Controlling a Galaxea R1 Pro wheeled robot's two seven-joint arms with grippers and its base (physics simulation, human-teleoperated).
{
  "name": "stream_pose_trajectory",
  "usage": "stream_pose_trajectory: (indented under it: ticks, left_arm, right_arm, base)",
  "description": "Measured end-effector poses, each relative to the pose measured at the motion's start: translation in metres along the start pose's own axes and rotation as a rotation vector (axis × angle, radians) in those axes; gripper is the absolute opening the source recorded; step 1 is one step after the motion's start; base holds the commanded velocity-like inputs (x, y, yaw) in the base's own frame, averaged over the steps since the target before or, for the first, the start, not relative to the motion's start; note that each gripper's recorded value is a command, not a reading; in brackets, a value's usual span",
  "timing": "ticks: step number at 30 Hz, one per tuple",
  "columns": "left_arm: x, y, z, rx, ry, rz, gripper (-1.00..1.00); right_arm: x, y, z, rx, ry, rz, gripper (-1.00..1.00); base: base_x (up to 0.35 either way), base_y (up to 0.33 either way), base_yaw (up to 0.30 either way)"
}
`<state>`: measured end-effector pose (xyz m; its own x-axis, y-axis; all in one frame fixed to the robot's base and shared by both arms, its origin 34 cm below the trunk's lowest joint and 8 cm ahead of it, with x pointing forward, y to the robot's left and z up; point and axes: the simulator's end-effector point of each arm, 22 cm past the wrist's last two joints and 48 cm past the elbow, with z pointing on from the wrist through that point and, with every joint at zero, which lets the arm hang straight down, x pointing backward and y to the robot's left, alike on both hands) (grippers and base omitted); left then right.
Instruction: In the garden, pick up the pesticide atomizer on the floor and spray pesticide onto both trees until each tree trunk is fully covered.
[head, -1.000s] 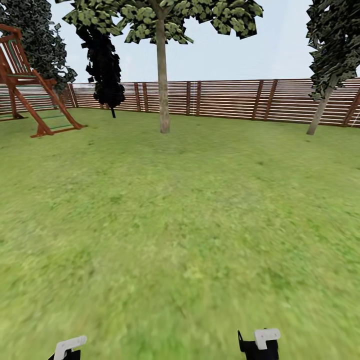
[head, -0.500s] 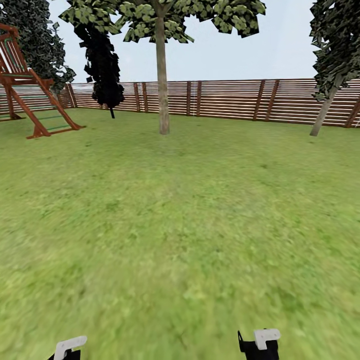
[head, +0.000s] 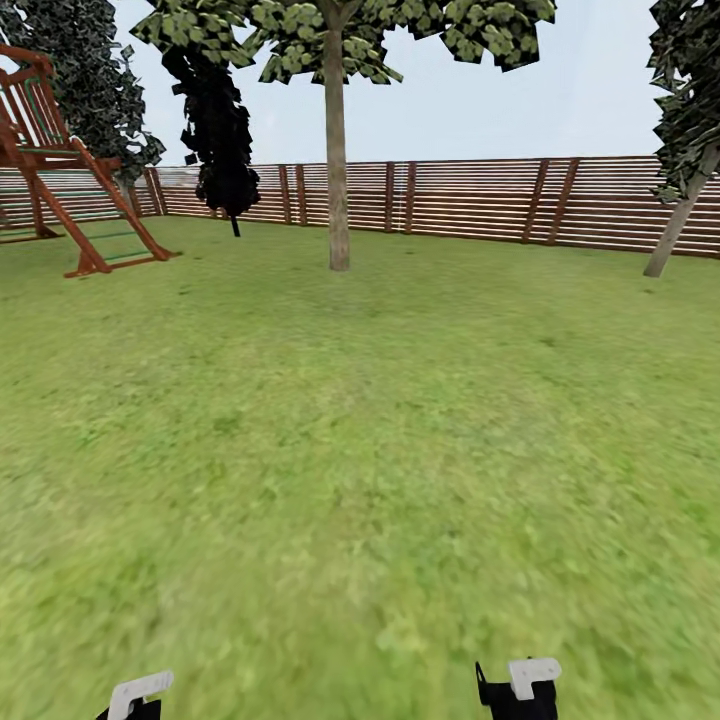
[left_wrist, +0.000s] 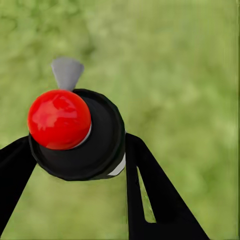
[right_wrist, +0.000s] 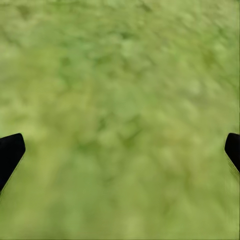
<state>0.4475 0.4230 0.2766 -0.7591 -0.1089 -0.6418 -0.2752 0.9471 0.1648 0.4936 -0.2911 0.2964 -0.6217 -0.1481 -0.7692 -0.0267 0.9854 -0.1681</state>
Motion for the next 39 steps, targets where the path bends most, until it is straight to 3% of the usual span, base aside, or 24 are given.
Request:
stream_pose_trajectory:
  ticks: [7, 11, 15, 39]
  left_arm:
    - [0.0, 0.0, 0.0, 0.0, 0.0, 0.002, -1.0]
    - [0.0, 0.0, 0.0, 0.0, 0.0, 0.002, -1.0]
    - [0.0, 0.001, 0.0, -0.001, 0.002, 0.001, -1.0]
    - [-0.001, 0.003, 0.0, -0.005, -0.001, -0.005, -1.0]
  right_arm:
    - [0.001, -0.002, 0.0, 0.004, 0.002, 0.0, 1.0]
    - [0.025, 0.003, -0.009, -0.007, 0.058, -0.001, 1.0]
    - [0.031, 0.005, -0.012, -0.012, 0.074, -0.001, 1.0]
    - [0.032, 0.005, -0.012, -0.012, 0.075, -0.001, 1.0]
  base:
    - [0.339, 0.0, 0.0]
    - [0.339, 0.0, 0.0]
    - [0.339, 0.0, 0.0]
    - [0.339, 0.0, 0.0]
